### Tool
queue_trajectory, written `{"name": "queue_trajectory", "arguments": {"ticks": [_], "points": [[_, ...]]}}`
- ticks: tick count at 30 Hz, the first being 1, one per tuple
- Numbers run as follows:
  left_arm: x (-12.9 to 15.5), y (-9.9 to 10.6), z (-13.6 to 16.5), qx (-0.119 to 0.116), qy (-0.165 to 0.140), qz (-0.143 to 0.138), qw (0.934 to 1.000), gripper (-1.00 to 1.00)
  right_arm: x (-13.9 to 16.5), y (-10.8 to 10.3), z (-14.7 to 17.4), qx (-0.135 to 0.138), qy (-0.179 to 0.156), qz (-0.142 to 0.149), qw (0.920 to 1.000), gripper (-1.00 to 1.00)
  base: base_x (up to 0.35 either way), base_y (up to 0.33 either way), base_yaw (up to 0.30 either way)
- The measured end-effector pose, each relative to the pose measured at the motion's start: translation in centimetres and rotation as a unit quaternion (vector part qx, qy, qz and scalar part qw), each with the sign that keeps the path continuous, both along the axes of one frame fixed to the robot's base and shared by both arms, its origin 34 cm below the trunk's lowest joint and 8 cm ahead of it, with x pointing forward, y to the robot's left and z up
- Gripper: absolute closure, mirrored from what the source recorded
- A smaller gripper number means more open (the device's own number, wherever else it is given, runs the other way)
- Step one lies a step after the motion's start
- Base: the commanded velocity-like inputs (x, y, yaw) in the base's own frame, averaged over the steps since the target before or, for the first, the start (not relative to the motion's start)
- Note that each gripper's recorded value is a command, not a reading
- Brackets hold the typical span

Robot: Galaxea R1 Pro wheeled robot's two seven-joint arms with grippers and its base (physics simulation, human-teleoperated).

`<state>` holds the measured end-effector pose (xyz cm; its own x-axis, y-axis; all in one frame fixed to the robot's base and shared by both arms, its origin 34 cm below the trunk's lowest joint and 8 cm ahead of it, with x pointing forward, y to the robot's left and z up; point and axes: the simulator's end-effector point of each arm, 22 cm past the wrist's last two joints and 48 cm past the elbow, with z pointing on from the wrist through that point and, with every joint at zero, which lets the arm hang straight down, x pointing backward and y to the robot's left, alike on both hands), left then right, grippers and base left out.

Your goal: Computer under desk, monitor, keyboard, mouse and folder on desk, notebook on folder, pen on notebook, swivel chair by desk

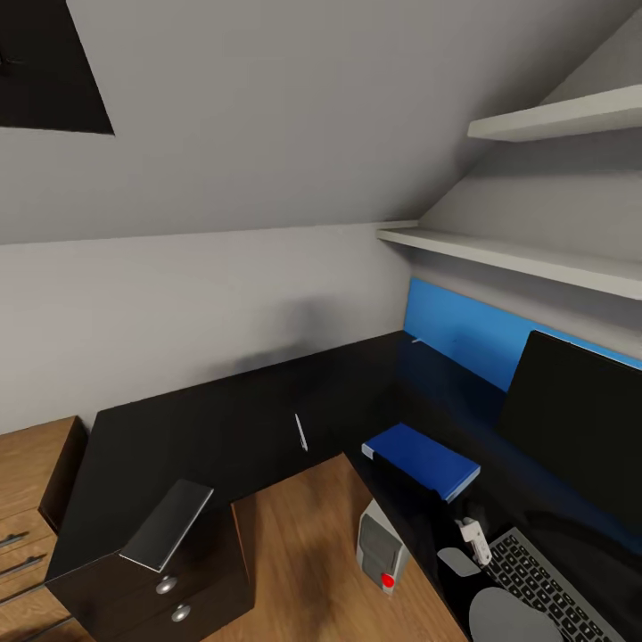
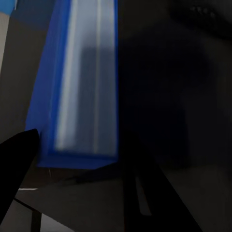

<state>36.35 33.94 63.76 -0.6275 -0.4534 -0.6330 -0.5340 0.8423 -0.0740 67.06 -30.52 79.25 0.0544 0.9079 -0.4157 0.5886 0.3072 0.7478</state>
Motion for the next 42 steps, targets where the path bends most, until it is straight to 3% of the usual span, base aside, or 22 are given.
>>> {"name": "queue_trajectory", "arguments": {"ticks": [42], "points": [[-0.02,0.04,0.00,0.000,0.000,0.002,1.0000,-1.00,-0.09,-0.19,-0.03,0.005,-0.002,-0.006,1.0000,1.00,0.017,0.011,0.000]]}}
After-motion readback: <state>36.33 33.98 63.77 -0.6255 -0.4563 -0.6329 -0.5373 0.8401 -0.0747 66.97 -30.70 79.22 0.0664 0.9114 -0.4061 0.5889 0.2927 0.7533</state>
